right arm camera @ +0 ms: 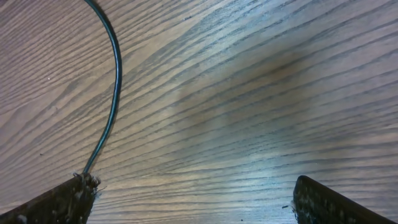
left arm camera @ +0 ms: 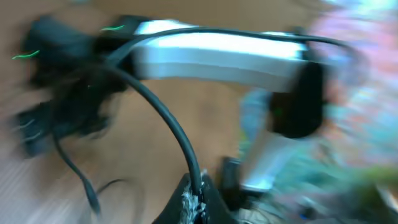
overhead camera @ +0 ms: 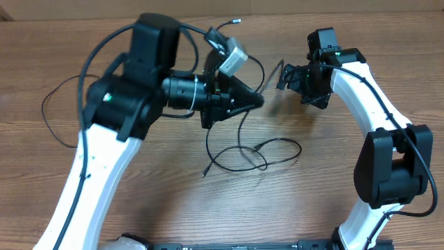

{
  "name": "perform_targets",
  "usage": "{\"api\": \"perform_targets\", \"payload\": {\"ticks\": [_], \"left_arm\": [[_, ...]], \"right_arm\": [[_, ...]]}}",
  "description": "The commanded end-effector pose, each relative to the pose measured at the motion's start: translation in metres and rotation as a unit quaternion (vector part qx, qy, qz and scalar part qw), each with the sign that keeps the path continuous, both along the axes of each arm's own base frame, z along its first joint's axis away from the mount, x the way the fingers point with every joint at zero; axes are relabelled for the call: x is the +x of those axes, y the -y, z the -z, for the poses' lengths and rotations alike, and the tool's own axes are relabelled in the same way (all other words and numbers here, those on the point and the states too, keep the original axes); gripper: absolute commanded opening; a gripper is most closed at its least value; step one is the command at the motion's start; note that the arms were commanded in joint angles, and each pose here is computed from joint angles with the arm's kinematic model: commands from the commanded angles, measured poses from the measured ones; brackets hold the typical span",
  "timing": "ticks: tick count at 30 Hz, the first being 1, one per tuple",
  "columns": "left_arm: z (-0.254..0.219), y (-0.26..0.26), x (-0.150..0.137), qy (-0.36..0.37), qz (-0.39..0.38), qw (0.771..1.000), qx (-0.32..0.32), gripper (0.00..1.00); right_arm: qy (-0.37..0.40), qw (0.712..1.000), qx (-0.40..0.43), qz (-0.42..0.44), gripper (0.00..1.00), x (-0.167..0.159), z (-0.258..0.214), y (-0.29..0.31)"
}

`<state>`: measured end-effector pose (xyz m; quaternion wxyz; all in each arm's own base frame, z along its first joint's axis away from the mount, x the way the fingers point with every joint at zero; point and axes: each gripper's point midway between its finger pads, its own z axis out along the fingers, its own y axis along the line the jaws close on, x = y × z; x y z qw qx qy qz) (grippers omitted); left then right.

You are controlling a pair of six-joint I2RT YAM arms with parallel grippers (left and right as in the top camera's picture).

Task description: Untangle cables

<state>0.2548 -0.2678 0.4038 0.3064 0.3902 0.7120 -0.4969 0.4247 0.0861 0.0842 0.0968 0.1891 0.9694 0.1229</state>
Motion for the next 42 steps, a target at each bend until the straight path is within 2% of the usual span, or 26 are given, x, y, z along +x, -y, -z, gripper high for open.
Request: {"api": "perform_targets", "payload": {"ticks": [1, 2, 3, 4, 6, 13, 14, 16, 18, 23, 27, 31, 38, 42], "left_arm": [[0.022, -0.05, 0.057, -0.02, -0.257, 0.96, 0.109, 0.04], [0.035, -0.068, 0.068, -0.046, -0.324, 0.935, 0.139, 0.04], [0.043, -0.078, 0.072, -0.059, -0.356, 0.92, 0.156, 0.04], [0.056, -0.095, 0.077, -0.075, -0.401, 0.894, 0.186, 0.04], [0.071, -0.113, 0.081, -0.088, -0.444, 0.864, 0.222, 0.04], [0.129, -0.148, 0.081, -0.135, -0.496, 0.788, 0.339, 0.04], [0.142, -0.16, 0.082, -0.136, -0.508, 0.762, 0.377, 0.04], [0.154, -0.176, 0.083, -0.14, -0.531, 0.726, 0.414, 0.04], [0.17, -0.192, 0.082, -0.152, -0.555, 0.679, 0.456, 0.04], [0.208, -0.192, 0.078, -0.192, -0.523, 0.651, 0.515, 0.04], [0.25, -0.191, 0.074, -0.231, -0.482, 0.617, 0.577, 0.04], [0.287, -0.186, 0.066, -0.277, -0.441, 0.593, 0.614, 0.04], [0.322, -0.184, 0.062, -0.307, -0.409, 0.566, 0.646, 0.04], [0.335, -0.177, 0.057, -0.331, -0.392, 0.565, 0.646, 0.04]], "right_arm": [[0.002, 1.0, -0.001, -0.001, 1.0, 0.0, -0.001, -0.001], [0.002, 1.0, -0.001, -0.001, 1.0, 0.0, -0.001, -0.001], [0.002, 1.0, -0.001, -0.001, 1.0, 0.0, -0.001, -0.001], [0.002, 1.0, -0.001, -0.001, 1.0, 0.0, -0.001, -0.001], [0.002, 1.0, -0.001, -0.001, 1.0, 0.0, -0.001, -0.001], [0.002, 1.0, -0.001, -0.001, 1.0, 0.0, -0.001, -0.001], [0.002, 1.0, -0.001, -0.001, 1.0, 0.0, -0.001, -0.001], [0.002, 1.0, -0.001, -0.001, 1.0, 0.0, -0.001, -0.001], [0.002, 1.0, -0.001, -0.001, 1.0, 0.0, -0.001, -0.001], [0.002, 1.0, -0.001, -0.001, 1.0, 0.0, -0.001, -0.001], [0.002, 1.0, -0.001, -0.001, 1.0, 0.0, -0.001, -0.001], [0.002, 1.0, -0.001, -0.001, 1.0, 0.0, -0.001, -0.001], [0.002, 1.0, -0.001, -0.001, 1.0, 0.0, -0.001, -0.001], [0.002, 1.0, -0.001, -0.001, 1.0, 0.0, -0.001, -0.001]]}}
